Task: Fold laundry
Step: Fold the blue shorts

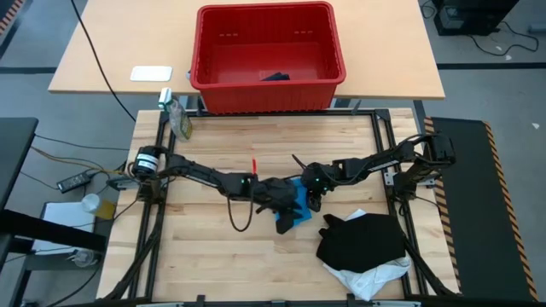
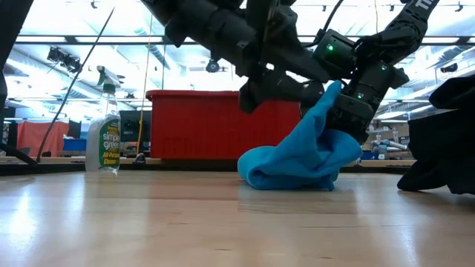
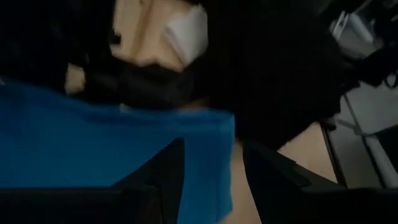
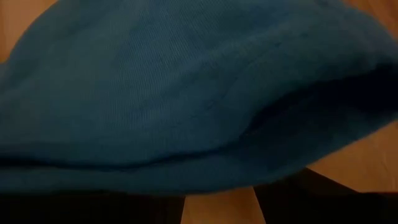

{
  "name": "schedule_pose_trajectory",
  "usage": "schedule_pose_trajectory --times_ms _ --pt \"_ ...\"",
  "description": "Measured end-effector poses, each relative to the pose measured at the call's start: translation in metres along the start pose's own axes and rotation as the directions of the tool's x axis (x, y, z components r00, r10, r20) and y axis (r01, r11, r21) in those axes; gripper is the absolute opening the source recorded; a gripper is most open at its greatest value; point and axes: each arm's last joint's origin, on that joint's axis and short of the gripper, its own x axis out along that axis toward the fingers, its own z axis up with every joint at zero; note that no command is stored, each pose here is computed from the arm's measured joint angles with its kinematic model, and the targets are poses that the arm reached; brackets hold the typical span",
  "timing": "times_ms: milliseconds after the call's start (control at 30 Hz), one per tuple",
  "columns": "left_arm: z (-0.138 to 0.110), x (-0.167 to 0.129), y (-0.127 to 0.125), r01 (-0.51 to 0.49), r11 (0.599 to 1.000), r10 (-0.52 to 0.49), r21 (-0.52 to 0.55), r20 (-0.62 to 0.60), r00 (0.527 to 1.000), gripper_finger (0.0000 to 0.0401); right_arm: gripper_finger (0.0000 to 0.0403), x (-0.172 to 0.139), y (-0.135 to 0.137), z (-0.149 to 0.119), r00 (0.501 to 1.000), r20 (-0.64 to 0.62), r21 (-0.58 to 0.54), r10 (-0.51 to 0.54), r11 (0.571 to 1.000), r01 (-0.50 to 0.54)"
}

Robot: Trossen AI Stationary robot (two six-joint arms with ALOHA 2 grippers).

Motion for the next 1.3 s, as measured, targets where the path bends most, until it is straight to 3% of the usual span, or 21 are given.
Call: schedule_pose_trajectory --times_ms 200,333,567,833,933,1100,1300 --pt "0.008 -0.019 0.001 -0.016 1.000 0.015 -0.006 -0.042 0.999 0.0164 0.0171 0.000 0.000 0.000 1.000 0.000 0.000 0.000 1.000 0.000" --pt "0.000 -0.022 0.015 -0.118 0.992 0.123 0.042 -0.149 0.981 0.0164 0.0171 0.000 0.000 0.000 1.000 0.000 0.000 0.000 1.000 0.000" --pt "-0.014 0.006 0.043 -0.186 0.982 0.190 0.037 -0.159 0.969 0.0164 0.0171 0.000 0.000 0.000 1.000 0.000 0.000 0.005 1.000 -0.005" --pt "-0.028 0.017 0.053 -0.213 0.977 0.213 0.024 -0.224 0.951 0.0164 0.0171 -0.004 0.001 -0.001 0.998 -0.030 0.016 0.060 0.998 -0.060" --pt "-0.030 0.017 0.054 -0.221 0.975 0.217 0.014 -0.238 0.947 0.0164 0.0171 -0.018 0.003 -0.002 0.991 -0.105 0.034 0.080 0.996 -0.077" --pt "-0.031 0.018 0.052 -0.217 0.976 0.211 0.001 -0.241 0.947 0.0164 0.0171 -0.059 0.002 -0.007 0.972 -0.231 -0.015 -0.035 0.999 0.033" --pt "-0.032 0.017 0.052 -0.223 0.975 0.212 -0.017 -0.251 0.944 0.0164 0.0171 -0.111 -0.006 -0.019 0.967 -0.249 0.004 -0.056 0.998 0.059"
